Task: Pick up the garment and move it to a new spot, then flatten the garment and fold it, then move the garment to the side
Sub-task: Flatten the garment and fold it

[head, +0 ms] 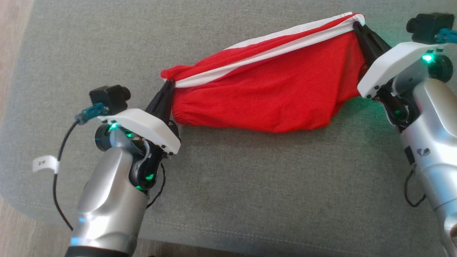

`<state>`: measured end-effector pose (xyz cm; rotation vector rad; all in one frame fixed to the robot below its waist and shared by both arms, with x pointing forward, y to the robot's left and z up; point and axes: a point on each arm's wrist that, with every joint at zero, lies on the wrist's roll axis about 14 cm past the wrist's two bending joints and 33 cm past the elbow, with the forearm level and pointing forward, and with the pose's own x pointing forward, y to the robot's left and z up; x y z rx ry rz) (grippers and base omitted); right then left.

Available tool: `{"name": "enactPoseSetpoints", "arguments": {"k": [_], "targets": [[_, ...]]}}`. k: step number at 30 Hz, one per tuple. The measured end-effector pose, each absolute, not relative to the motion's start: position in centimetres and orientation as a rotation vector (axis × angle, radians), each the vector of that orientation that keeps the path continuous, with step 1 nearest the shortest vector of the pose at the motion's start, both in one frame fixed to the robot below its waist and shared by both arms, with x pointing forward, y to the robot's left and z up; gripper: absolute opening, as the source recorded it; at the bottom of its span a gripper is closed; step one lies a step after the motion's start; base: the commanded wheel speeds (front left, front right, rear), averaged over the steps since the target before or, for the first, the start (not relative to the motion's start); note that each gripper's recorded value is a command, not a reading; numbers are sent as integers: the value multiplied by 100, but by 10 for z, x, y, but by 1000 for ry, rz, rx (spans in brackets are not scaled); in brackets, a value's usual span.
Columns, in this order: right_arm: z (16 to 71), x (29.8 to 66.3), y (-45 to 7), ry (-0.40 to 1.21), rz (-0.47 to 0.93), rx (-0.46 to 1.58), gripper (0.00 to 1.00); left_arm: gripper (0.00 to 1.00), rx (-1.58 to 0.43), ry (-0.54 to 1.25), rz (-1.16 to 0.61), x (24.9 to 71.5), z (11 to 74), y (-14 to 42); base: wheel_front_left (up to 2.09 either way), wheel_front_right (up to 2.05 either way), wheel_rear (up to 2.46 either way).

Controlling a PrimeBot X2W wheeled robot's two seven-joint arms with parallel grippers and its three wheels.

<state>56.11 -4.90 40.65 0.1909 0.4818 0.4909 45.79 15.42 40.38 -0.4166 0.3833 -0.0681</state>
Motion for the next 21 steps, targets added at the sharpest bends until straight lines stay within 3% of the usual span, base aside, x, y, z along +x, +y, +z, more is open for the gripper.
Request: {"name": "enactPoseSetpoints", "arguments": {"k": [1,2,3,12,21], "targets": [[404,561,-49,487,489,191,40,39,-412,395,-71,457,400,153,0,0,0],[403,561,-48,488,489,194,100,71,-408,400,-74,457,398,151,0,0,0],[402,561,-47,481,490,196,100,100,-408,397,-75,458,397,150,0,0,0],[435,557,-44,258,513,200,100,100,-379,254,-53,466,415,150,0,0,0],[482,544,-80,65,459,148,100,100,-259,73,-5,463,461,159,0,0,0]]}}
